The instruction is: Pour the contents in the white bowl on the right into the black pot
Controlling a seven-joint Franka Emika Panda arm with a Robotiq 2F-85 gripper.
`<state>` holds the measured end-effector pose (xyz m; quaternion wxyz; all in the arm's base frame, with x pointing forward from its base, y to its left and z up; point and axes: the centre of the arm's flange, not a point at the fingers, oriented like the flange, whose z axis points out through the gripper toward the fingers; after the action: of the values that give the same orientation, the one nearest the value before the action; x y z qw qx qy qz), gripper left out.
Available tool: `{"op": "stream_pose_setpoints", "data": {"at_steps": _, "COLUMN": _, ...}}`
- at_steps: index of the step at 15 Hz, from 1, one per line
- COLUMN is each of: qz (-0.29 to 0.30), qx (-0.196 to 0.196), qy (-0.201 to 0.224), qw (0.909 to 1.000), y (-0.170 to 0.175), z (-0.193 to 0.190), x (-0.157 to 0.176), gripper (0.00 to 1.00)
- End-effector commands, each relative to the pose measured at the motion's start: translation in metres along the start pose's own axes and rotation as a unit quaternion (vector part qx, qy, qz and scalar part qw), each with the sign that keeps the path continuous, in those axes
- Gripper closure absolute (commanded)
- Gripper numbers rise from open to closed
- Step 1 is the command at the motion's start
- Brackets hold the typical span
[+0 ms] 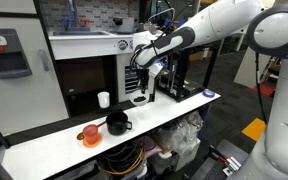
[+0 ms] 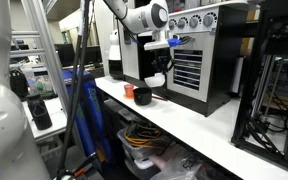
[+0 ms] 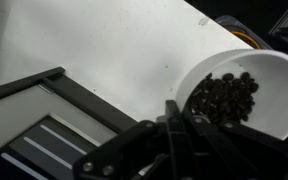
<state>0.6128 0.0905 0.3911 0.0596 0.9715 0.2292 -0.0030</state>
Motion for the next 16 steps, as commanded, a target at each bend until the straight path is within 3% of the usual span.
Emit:
{"op": "stream_pose_setpoints", "data": {"at_steps": 1, "qz": -0.005, "qx": -0.02, "qy": -0.027, "qw": 0.9994, "y": -0.012, "z": -0.007, "x": 0.032, "gripper": 0.99}}
{"op": "stream_pose_setpoints", "data": {"at_steps": 8, "qz": -0.006, "qx": -0.048, "qy": -0.067, "qw": 0.9966, "y": -0.054, "z": -0.016, "x": 0.073, "gripper": 0.99}}
{"op": "stream_pose_setpoints", "data": {"at_steps": 16, "qz": 0.005, "qx": -0.09, "qy": -0.1, "qw": 0.9909, "y": -0.089, "z": -0.006, "x": 0.094, "gripper": 0.99}}
